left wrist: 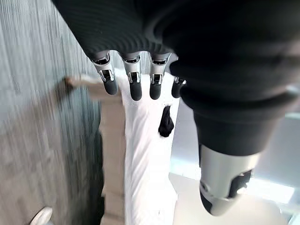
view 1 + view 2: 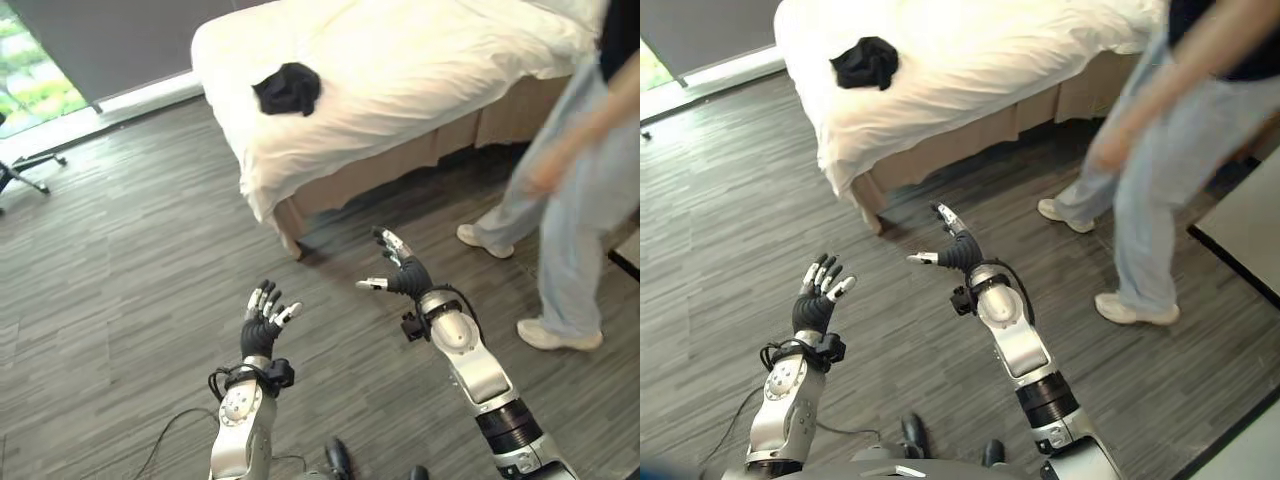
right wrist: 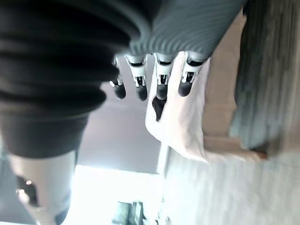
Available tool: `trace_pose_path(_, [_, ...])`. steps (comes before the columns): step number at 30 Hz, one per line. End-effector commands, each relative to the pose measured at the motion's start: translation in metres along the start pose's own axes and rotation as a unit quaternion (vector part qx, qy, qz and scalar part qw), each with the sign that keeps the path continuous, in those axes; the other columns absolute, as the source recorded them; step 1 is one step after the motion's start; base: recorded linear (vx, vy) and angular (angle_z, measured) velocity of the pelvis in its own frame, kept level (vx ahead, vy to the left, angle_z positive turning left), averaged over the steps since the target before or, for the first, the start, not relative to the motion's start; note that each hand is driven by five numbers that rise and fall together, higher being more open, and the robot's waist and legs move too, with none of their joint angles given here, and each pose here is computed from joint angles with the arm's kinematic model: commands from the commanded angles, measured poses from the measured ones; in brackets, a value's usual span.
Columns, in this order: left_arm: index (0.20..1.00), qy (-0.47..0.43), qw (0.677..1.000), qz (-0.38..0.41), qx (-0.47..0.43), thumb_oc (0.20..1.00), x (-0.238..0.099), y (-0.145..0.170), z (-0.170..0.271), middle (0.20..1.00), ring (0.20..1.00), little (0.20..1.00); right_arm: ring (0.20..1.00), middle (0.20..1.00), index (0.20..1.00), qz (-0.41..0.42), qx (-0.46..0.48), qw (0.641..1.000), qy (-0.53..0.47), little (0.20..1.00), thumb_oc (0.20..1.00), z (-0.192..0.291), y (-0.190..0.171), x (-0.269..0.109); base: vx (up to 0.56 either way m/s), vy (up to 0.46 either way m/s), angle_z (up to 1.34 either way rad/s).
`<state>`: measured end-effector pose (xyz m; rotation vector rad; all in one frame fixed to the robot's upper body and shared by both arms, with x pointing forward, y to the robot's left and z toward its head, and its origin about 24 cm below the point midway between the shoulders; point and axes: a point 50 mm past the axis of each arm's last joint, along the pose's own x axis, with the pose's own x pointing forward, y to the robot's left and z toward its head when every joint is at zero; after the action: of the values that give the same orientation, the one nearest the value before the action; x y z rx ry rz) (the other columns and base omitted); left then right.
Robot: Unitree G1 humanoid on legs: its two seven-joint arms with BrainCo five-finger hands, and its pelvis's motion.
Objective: Pick up bed clothes into laundry basket.
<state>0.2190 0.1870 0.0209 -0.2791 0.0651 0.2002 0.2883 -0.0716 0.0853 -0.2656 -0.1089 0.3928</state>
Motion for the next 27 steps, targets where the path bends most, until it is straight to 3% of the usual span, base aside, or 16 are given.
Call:
trace_pose_path(1, [1.000,-0.074,0.997,0.012,0.018,1.000,-0.002,0.011,0.026,1.000,1.000,1.000,1.000,1.000,1.000,-0.010,0.008,0.998,-0.063,1.000,1.000,0.025,0.002,0.007,0.31,0.139,0.09])
trace_pose_path(5, [1.000,-0.053,0.998,0.027,0.023,1.000,-0.011,0.021,0.019,1.000,1.000,1.000,1.000,1.000,1.000,-0.006,-0.001,0.999,-0.052,1.000,1.000,0.021,0.007,0.011,0.36,0.264,0.10])
trace_pose_path(6, [1.000,-0.074,0.997,-0.002,0.013,1.000,-0.017,0.000,0.035,1.000,1.000,1.000,1.000,1.000,1.000,-0.008,0.004,0.999,-0.047,1.000,1.000,0.018,0.008,0.010,0.37,0.356,0.12])
trace_pose_path(9, [1.000,-0.065,0.997,-0.024,0.028,1.000,-0.021,-0.011,0.034,1.000,1.000,1.000,1.000,1.000,1.000,-0.024,-0.004,0.998,-0.049,1.000,1.000,0.017,0.001,0.009,0.26,0.255,0.09])
trace_pose_path(16, [1.000,-0.102,0.985,-0.135,0.045,1.000,-0.018,-0.066,0.053,1.000,1.000,1.000,1.000,1.000,1.000,-0.137,-0.047,0.986,-0.084,1.000,1.000,0.032,-0.061,0.012,0.08,0.187,0.31])
trace_pose_path(22, [1.000,-0.094,0.980,-0.174,0.031,1.000,-0.031,-0.085,0.042,1.000,1.000,1.000,1.000,1.000,1.000,-0.158,-0.060,0.982,-0.079,1.000,1.000,0.024,-0.070,-0.002,0.31,0.000,0.43])
trace_pose_path(27, [1.000,-0.097,0.976,-0.194,0.005,1.000,-0.050,-0.074,0.040,1.000,1.000,1.000,1.000,1.000,1.000,-0.196,-0.085,0.973,-0.086,1.000,1.000,0.026,-0.089,-0.012,0.39,-0.055,0.80])
